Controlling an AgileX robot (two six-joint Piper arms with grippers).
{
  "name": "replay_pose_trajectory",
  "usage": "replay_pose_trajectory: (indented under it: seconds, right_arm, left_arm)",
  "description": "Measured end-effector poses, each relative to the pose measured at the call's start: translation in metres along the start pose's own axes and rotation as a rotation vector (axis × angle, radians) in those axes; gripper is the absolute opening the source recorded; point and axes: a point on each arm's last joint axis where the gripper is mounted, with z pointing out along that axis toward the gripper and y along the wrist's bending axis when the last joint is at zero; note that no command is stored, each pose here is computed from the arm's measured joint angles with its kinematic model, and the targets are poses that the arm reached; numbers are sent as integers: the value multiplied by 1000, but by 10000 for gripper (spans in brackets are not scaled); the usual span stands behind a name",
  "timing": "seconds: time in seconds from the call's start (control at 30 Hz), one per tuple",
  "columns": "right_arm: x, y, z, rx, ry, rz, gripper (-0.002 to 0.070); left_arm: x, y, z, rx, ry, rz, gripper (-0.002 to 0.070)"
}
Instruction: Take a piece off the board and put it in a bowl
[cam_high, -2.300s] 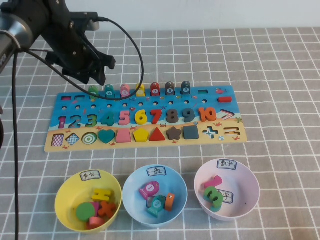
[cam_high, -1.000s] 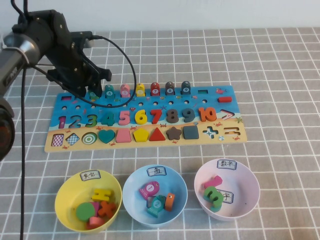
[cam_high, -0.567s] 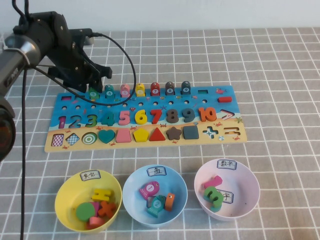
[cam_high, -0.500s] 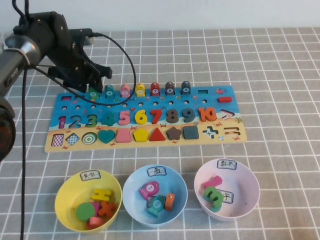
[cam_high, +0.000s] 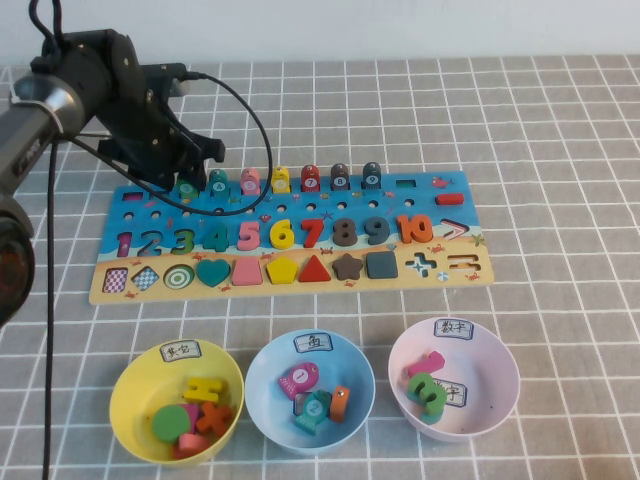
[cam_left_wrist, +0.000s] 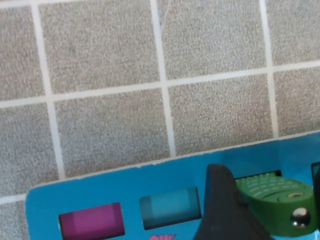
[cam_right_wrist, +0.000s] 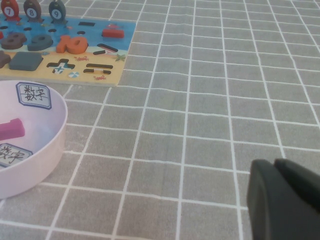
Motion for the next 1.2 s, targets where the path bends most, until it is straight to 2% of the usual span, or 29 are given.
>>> replay_pose_trajectory:
  seconds: [0.33,0.67,1.2]
  right_arm:
    - [0,0,0,0,0,0,-17]
    - [0,0,0,0,0,0,-17]
    - [0,0,0,0,0,0,-17]
  left_arm:
    - [-1,0,0,0,-6,1,315]
    - [0,0,0,0,0,1,210]
    - [-6,-2,-12,3,3,6,195]
